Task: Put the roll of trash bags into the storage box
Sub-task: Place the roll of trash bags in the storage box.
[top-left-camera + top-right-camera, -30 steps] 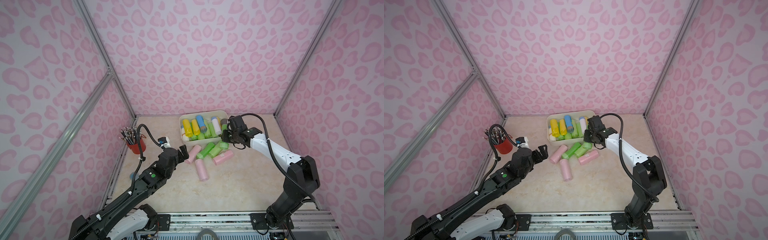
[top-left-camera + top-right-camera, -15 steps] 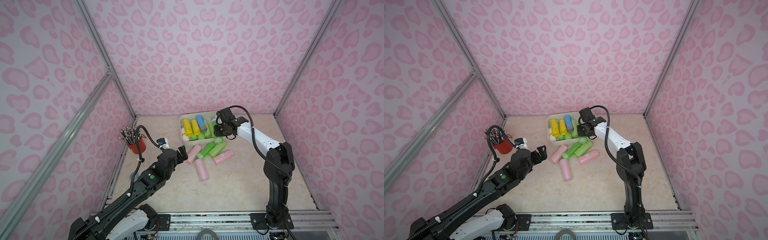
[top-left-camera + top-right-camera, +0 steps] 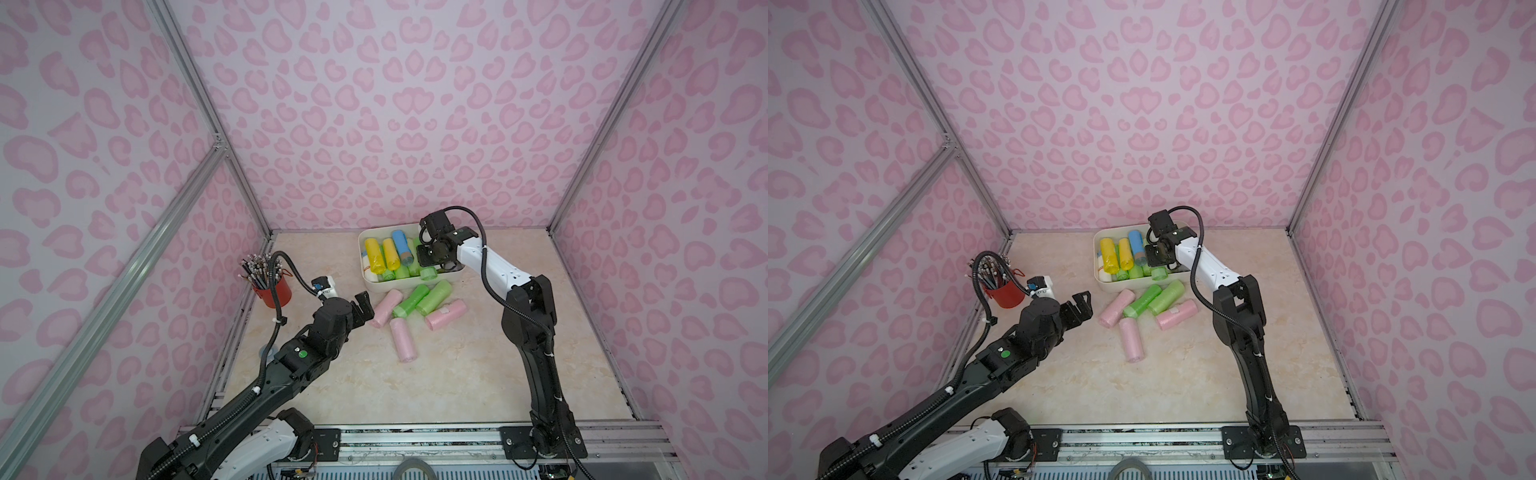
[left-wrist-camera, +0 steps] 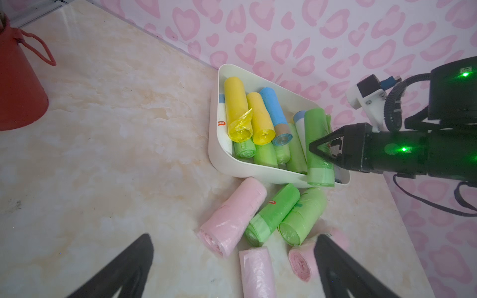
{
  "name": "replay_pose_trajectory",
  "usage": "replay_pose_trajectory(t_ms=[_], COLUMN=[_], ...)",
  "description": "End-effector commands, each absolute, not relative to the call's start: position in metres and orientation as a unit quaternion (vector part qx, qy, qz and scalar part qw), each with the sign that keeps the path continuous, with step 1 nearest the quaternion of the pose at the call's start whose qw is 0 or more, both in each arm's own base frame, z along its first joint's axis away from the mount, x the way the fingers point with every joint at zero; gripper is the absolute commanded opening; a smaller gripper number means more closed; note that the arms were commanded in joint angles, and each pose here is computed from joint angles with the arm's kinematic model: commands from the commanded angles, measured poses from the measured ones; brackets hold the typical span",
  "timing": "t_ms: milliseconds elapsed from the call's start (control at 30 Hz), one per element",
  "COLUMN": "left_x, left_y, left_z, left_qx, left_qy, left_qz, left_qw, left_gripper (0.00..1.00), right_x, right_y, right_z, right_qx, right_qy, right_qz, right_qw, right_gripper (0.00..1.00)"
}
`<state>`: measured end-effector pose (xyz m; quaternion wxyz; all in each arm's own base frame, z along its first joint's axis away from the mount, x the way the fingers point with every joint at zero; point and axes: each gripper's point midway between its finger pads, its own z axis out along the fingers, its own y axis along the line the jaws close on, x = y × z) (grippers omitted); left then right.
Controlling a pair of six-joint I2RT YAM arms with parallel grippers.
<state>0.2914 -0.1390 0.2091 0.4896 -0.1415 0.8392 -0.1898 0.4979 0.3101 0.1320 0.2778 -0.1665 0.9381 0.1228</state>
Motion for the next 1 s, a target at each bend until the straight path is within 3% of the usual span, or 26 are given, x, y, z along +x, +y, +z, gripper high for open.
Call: replay_pose_trajectory(t_ms=[0,267,300,400,433,600,667,967], left_x=[0.292,0.29,0.29,0.291,0.291,0.293,0.294,0.295], left_y=[-0.138,-0.138,-0.138,-0.137,-0.138,-0.139,-0.138,-0.14], left_z=[0.208,0.209,0.211,0.211,0.211,0.205,0.203,0.2], left_qx=[-0.144,-0.145,-0.145,-0.145,-0.144,-0.138,-0.137,-0.136], left_qy=[0.839,0.84,0.839,0.838,0.838,0.845,0.847,0.848], left_qz=[-0.191,-0.194,-0.194,-0.193,-0.193,-0.182,-0.176,-0.179], left_qw=[0.488,0.486,0.487,0.489,0.489,0.484,0.483,0.48], left_gripper=[1.0,1.0,1.0,1.0,1.0,1.0,1.0,1.0], right_x=[0.511,0.537,0.54,0.542,0.542,0.531,0.525,0.484], right_y=[0.307,0.31,0.311,0.311,0.31,0.299,0.294,0.266], right_z=[0.128,0.126,0.126,0.127,0.129,0.151,0.16,0.206], right_qx=[-0.163,-0.136,-0.133,-0.129,-0.129,-0.13,-0.125,-0.111], right_qy=[0.939,0.938,0.938,0.939,0.938,0.937,0.938,0.925], right_qz=[0.104,0.126,0.129,0.14,0.144,0.144,0.149,0.16], right_qw=[0.285,0.292,0.293,0.288,0.286,0.289,0.289,0.328], right_gripper=[0.3,0.35,0.41,0.73,0.79,0.97,0.99,0.9])
